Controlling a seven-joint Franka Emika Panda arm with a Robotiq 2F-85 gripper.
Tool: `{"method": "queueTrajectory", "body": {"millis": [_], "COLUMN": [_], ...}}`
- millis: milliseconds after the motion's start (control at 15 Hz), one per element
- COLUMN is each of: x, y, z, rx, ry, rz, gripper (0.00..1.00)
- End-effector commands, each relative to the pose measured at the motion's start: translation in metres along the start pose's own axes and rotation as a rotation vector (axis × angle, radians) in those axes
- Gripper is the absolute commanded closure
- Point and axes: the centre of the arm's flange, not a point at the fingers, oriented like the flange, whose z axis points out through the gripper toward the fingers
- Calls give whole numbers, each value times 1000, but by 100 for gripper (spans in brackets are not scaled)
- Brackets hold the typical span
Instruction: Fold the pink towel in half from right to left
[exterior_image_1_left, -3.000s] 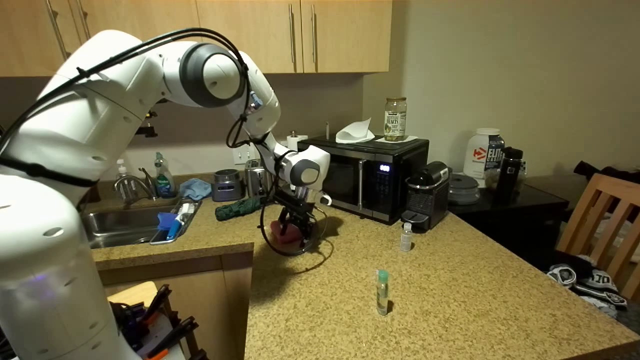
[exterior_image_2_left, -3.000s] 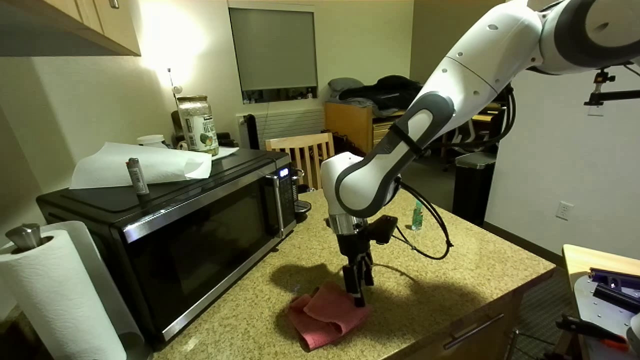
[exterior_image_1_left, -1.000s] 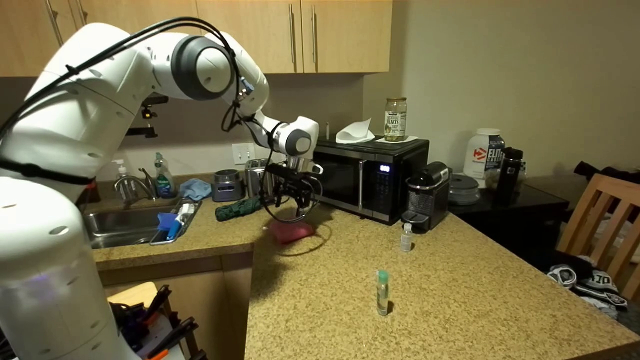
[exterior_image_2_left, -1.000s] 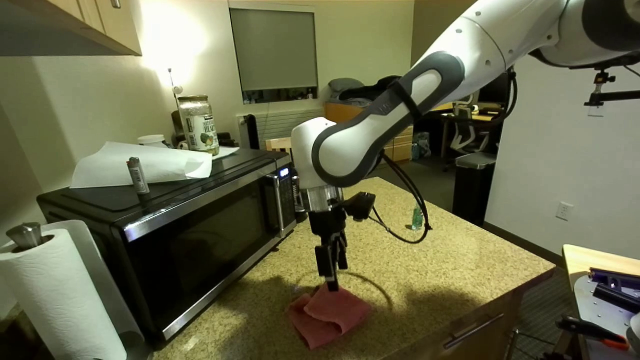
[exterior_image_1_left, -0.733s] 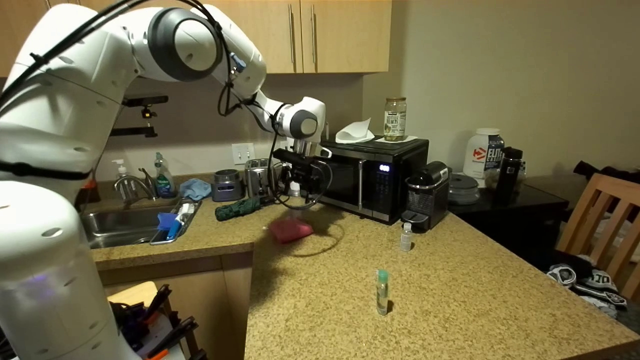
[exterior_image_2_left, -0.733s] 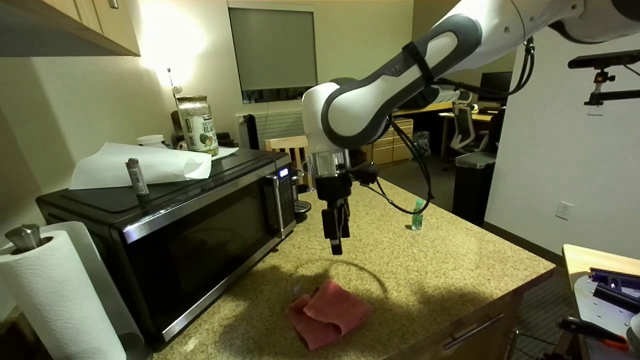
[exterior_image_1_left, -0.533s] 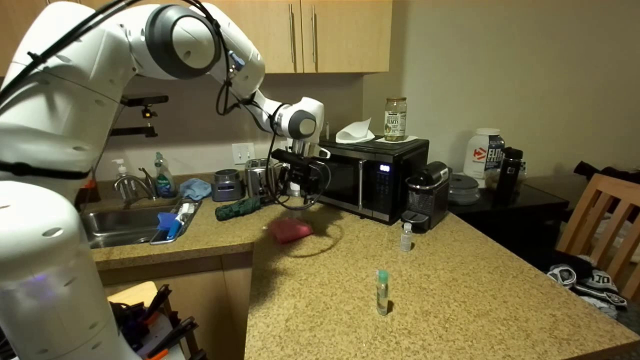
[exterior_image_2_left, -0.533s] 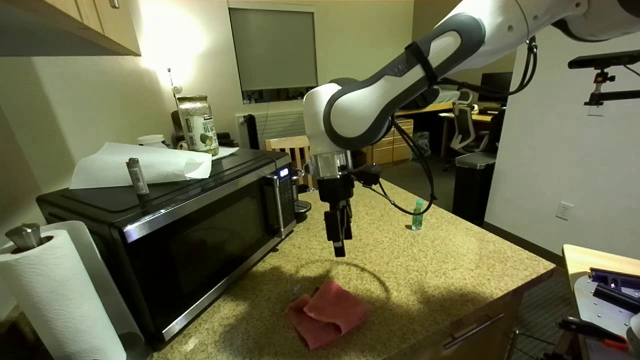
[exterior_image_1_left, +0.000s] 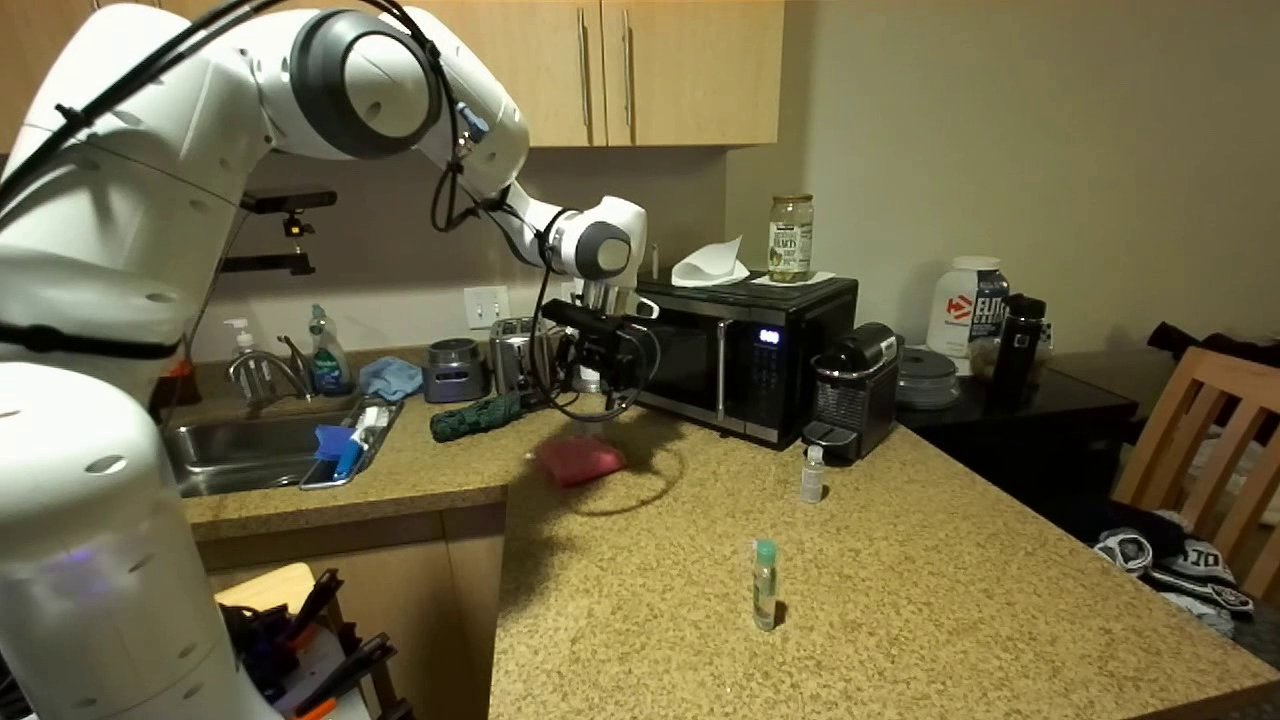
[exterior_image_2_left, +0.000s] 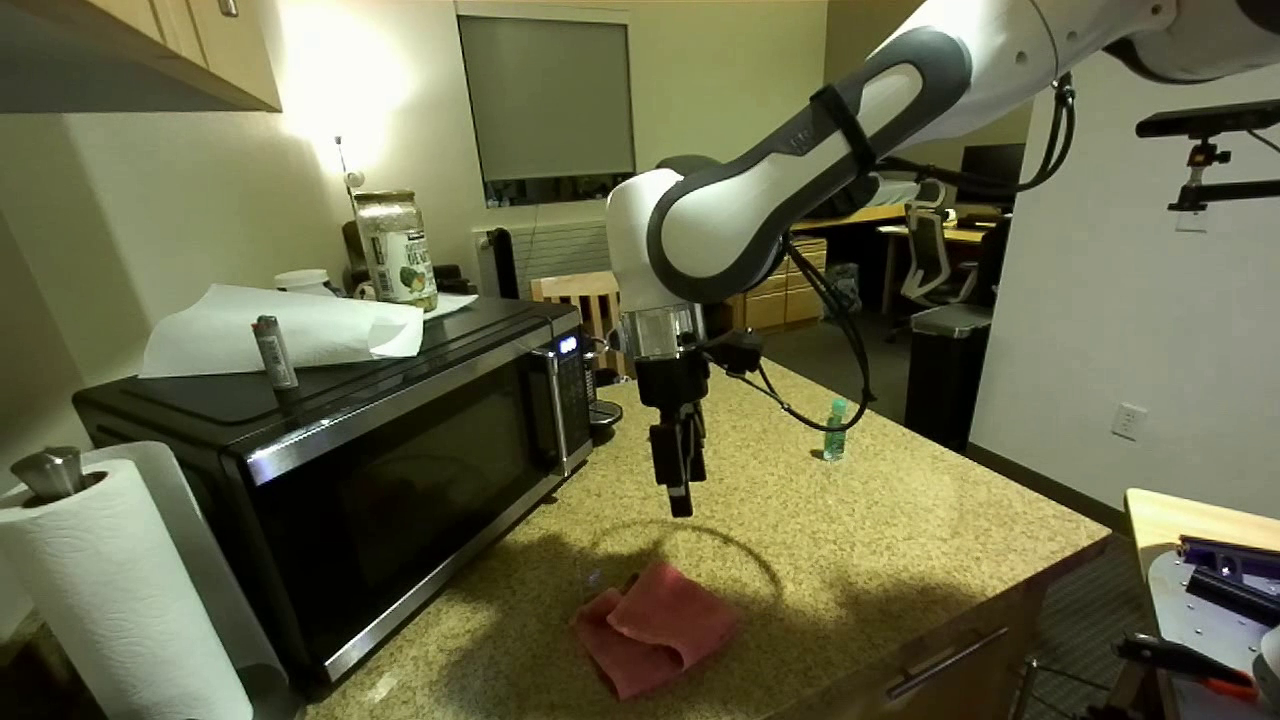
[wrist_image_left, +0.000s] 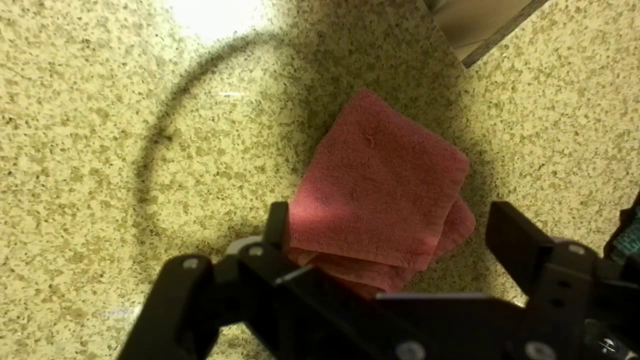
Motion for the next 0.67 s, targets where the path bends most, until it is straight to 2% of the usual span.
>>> {"method": "queueTrajectory", "body": {"millis": [0, 267, 600], "x": [0, 18, 47], "y": [0, -10, -42], "z": [0, 15, 38], "rx": [0, 2, 23], "ry": [0, -11, -13], "rz": [0, 4, -6], "gripper": [0, 0, 0]}}
